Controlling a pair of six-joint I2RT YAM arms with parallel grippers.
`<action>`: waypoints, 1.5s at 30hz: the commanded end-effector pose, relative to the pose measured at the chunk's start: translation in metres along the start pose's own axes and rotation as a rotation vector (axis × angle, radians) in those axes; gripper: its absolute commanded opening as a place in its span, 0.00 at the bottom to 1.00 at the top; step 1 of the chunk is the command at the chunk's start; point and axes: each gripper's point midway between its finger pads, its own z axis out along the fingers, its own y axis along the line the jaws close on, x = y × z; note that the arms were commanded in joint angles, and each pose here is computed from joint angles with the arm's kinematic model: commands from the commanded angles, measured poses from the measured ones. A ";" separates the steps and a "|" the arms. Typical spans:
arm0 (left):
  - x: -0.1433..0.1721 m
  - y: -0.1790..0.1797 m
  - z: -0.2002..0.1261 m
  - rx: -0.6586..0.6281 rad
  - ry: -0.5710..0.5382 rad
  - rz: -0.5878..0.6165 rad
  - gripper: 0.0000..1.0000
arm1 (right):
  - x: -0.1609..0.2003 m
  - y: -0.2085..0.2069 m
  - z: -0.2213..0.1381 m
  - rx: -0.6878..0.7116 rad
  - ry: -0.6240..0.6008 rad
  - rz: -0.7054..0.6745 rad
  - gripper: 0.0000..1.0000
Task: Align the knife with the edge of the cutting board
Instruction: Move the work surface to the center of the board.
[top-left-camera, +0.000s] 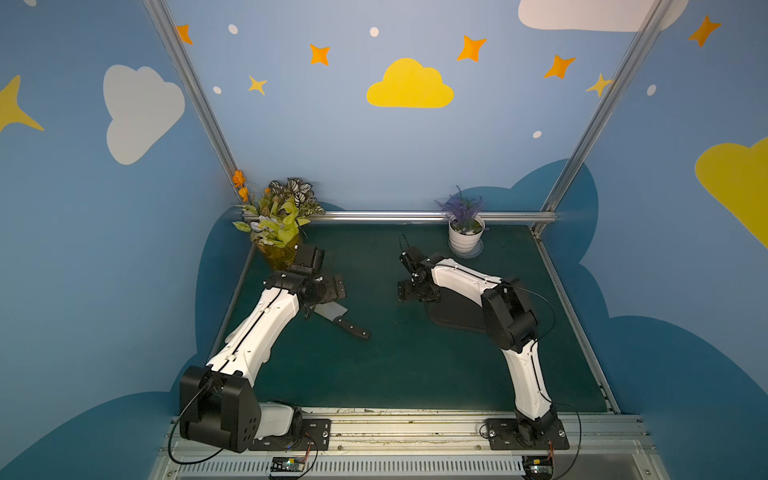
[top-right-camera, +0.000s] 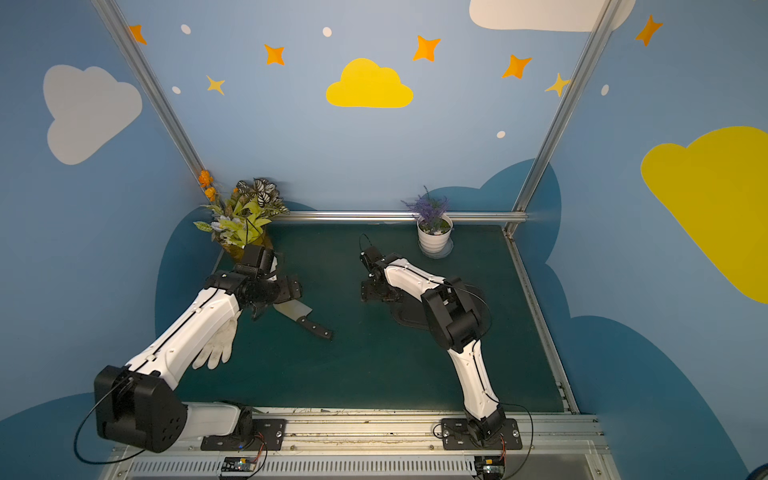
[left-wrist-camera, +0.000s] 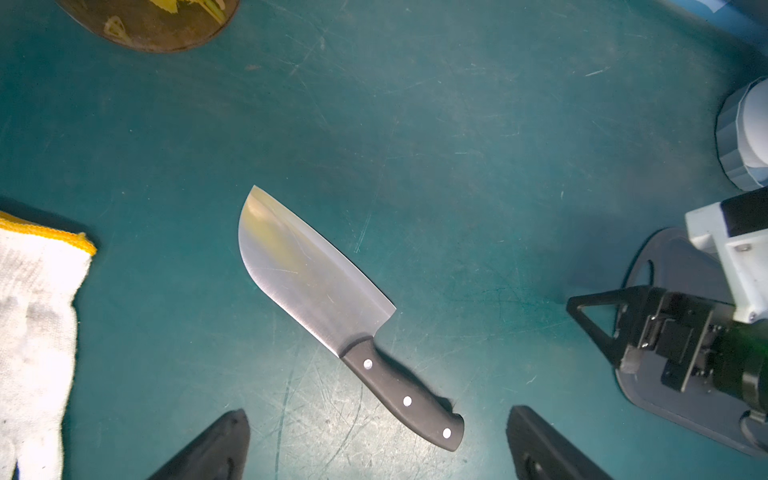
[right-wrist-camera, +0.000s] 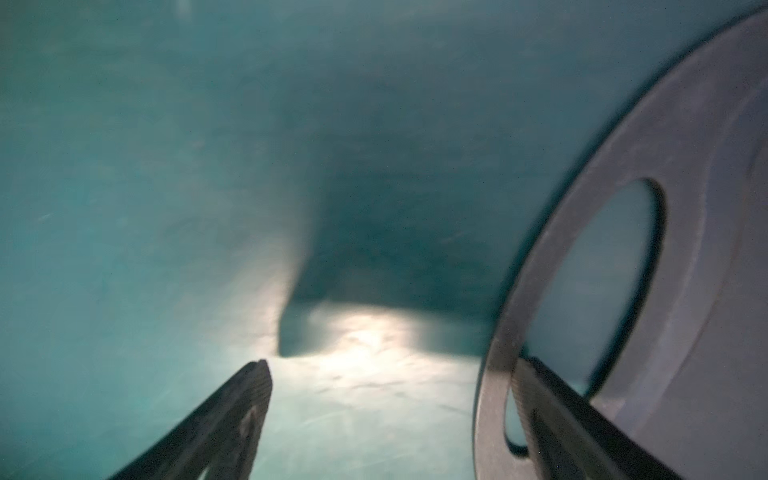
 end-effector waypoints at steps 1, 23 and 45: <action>-0.005 0.003 -0.003 0.004 -0.015 -0.009 1.00 | 0.020 0.036 0.011 -0.100 0.062 0.001 0.94; 0.003 -0.011 0.012 0.124 0.057 -0.014 1.00 | 0.022 0.168 -0.011 -0.241 -0.064 -0.030 0.93; 0.019 -0.044 0.034 0.307 0.165 0.020 1.00 | 0.032 0.085 -0.094 -0.244 -0.160 -0.053 0.96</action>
